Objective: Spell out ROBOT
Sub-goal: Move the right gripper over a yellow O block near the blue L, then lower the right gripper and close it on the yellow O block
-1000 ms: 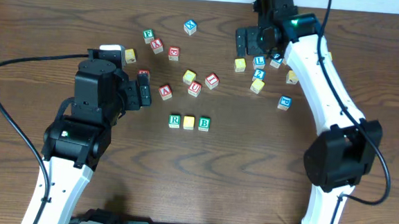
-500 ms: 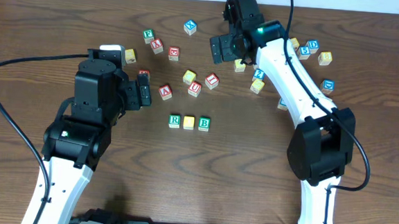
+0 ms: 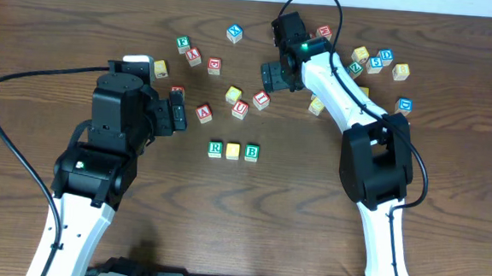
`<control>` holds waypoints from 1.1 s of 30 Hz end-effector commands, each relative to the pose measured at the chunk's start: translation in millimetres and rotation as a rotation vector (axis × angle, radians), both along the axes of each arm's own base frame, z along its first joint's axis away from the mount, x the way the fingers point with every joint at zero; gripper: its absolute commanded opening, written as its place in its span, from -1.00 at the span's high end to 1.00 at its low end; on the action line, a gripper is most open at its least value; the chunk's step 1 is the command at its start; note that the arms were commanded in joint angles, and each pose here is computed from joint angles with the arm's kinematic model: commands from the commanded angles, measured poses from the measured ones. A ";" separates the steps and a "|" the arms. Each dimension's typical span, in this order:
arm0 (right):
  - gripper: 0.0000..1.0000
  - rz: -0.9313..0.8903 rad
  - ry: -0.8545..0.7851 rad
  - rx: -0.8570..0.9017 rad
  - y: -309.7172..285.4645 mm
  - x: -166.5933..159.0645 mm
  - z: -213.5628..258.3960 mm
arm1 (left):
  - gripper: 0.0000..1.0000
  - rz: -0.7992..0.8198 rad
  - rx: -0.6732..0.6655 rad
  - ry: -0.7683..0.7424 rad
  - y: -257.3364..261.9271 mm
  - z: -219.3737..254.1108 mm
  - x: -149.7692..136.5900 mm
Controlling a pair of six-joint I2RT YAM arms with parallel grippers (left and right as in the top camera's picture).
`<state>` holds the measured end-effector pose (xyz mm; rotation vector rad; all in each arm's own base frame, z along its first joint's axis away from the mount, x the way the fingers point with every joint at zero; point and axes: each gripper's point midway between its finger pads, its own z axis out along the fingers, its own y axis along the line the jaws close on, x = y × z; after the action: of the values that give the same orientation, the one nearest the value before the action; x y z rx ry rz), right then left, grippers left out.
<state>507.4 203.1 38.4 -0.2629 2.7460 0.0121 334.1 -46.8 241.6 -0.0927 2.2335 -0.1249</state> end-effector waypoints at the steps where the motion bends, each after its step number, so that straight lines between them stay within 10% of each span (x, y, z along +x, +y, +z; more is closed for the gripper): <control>1: -0.83 -0.031 -0.042 0.009 -2.0 8.9 13.0 | -0.93 0.005 0.004 -0.009 2.0 3.0 0.1; 33: -0.55 -0.160 -0.015 0.007 -24.9 9.1 4.4 | -0.93 0.005 0.004 -0.009 2.0 3.0 0.1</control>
<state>513.9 179.9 38.6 -0.0611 2.7563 -0.0122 334.1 -46.8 241.6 -0.0923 2.2335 -0.1247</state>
